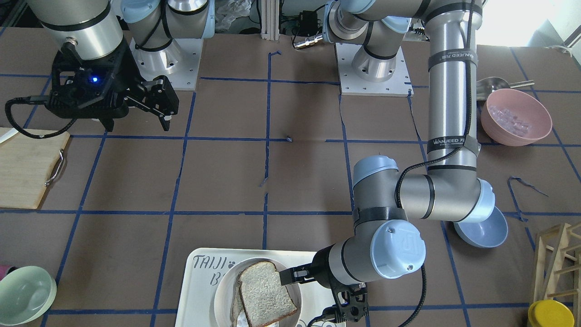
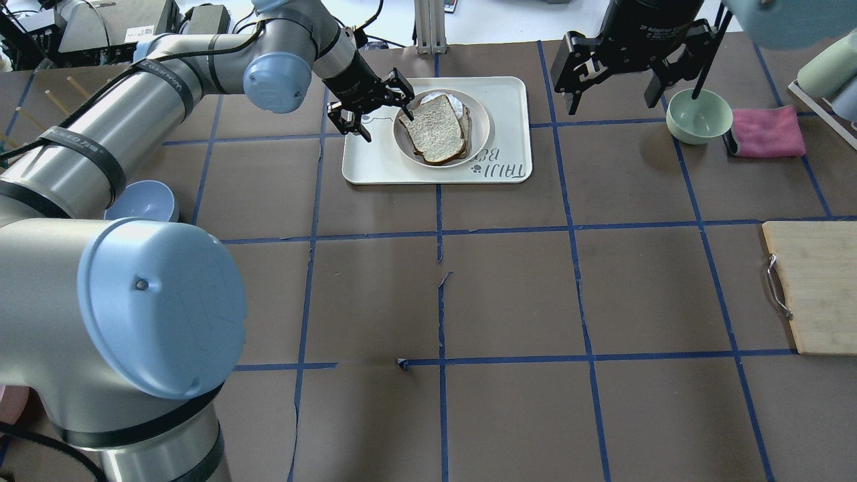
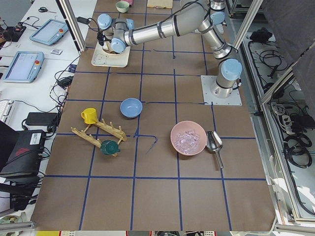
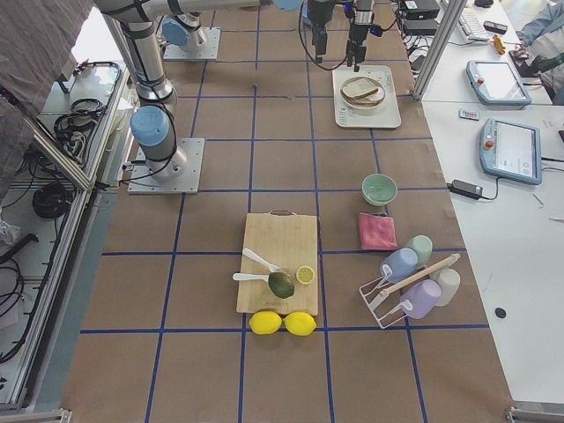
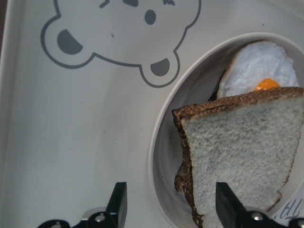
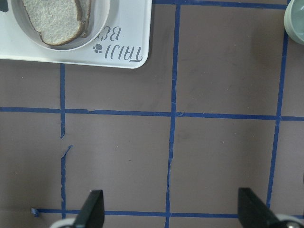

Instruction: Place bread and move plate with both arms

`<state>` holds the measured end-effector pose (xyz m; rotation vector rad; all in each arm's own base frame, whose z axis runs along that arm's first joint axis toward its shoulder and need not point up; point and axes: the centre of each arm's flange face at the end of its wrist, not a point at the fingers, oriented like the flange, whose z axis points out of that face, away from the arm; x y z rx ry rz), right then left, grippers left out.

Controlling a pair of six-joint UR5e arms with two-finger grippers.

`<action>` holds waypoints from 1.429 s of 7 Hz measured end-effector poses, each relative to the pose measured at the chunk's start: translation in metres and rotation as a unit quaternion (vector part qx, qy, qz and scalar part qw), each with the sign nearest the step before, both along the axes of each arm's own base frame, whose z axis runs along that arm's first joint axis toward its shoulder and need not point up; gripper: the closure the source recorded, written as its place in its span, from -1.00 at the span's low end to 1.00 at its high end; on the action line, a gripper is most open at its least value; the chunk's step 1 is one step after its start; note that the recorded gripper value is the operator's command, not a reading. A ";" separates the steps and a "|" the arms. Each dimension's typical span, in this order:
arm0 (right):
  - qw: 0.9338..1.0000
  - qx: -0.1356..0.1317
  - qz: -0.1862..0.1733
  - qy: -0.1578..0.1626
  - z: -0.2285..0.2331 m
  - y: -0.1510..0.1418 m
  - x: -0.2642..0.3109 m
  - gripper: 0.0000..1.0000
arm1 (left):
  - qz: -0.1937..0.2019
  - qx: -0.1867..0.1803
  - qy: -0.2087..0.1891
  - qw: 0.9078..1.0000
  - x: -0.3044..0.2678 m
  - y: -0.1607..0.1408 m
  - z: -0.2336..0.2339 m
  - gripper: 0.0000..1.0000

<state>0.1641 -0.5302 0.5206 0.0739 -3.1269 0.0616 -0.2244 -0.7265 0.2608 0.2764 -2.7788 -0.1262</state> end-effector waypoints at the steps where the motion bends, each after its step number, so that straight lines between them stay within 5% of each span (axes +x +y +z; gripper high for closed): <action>1: 1.000 0.000 0.000 0.000 0.000 0.000 0.000 -1.00 | -0.020 0.000 -0.046 0.999 0.013 0.014 0.028 -1.00; 4: 1.000 0.000 0.000 -0.001 0.000 0.001 0.000 -1.00 | -0.073 -0.010 -0.150 0.986 0.045 0.065 0.130 -1.00; 7: 1.000 0.002 0.000 -0.001 -0.001 0.001 0.000 -1.00 | -0.098 -0.016 -0.169 0.981 0.062 0.133 0.211 -1.00; 10: 1.000 0.002 0.001 -0.001 -0.001 0.001 0.000 -1.00 | -0.092 -0.017 -0.169 0.981 0.077 0.206 0.224 -1.00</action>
